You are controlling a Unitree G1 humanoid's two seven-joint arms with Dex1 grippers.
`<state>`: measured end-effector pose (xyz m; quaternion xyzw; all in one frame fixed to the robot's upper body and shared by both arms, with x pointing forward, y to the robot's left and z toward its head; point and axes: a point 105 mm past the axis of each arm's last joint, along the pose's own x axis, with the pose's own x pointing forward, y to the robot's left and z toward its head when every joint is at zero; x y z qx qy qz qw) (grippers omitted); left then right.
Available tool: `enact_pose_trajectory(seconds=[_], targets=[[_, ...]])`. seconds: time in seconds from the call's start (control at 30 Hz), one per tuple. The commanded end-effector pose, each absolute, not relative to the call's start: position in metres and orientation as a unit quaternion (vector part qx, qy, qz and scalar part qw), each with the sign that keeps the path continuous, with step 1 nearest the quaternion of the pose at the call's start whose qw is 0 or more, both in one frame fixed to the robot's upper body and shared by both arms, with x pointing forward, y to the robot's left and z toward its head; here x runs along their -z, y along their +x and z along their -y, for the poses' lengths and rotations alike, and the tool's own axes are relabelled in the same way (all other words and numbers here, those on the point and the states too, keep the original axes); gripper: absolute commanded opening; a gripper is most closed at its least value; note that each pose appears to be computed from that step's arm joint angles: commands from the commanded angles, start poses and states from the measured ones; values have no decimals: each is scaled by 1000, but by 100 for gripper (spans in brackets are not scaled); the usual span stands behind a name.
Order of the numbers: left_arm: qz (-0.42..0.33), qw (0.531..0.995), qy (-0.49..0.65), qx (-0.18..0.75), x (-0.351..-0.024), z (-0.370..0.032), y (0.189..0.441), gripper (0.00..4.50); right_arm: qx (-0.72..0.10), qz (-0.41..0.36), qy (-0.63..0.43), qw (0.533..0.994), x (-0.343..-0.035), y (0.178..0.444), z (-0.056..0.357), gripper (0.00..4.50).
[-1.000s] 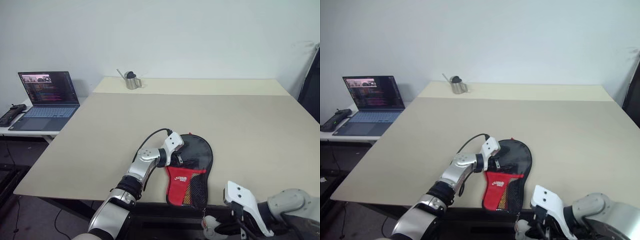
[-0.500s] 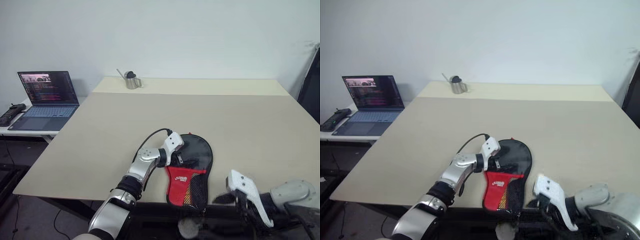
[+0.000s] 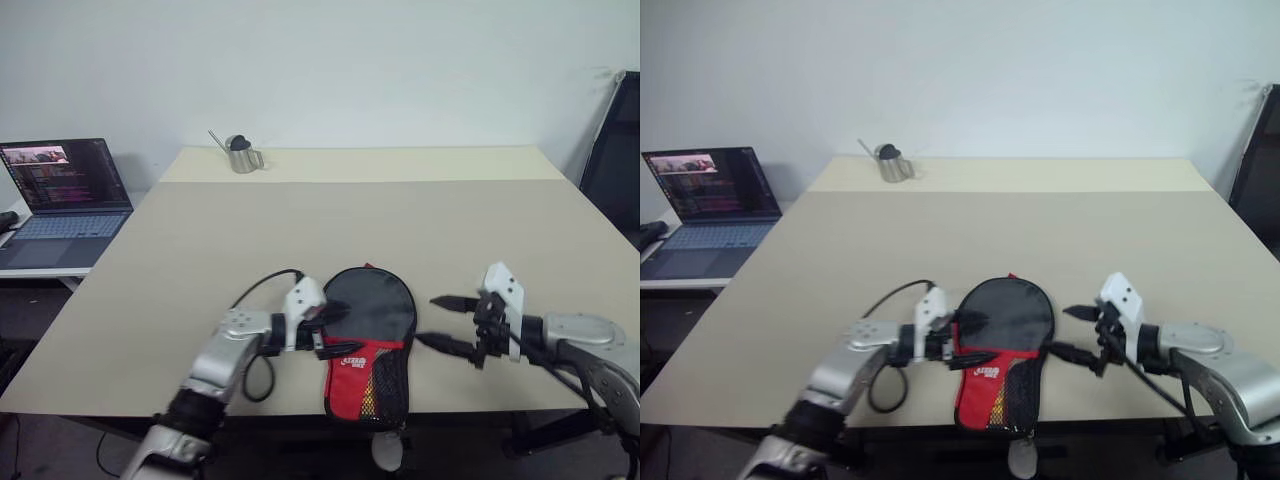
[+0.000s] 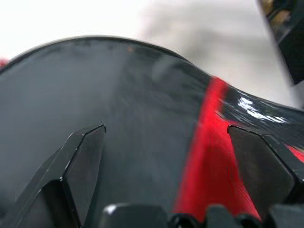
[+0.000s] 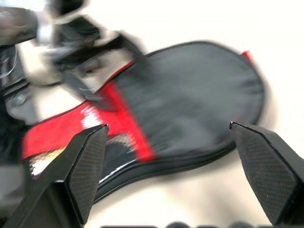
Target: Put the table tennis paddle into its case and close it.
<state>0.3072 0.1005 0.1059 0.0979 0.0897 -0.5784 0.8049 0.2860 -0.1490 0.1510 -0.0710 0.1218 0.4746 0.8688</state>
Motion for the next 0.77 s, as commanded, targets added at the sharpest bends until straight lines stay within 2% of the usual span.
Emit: enact_pose_trajectory(seconds=[0.03, 0.3, 0.47, 0.77], targets=[[-68, 816, 83, 568, -126, -114, 297, 450, -478, -83, -72, 871, -164, 302, 152, 448], [-49, 862, 86, 498, -138, -136, 287, 450, -480, -85, -82, 869, -162, 334, 166, 448], [-30, 884, 117, 452, -145, -134, 302, 450, -429, -89, -112, 892, -161, 364, 199, 448], [-34, 886, 125, 444, -130, -126, 321, 450, -419, -98, -122, 894, -159, 359, 206, 448]])
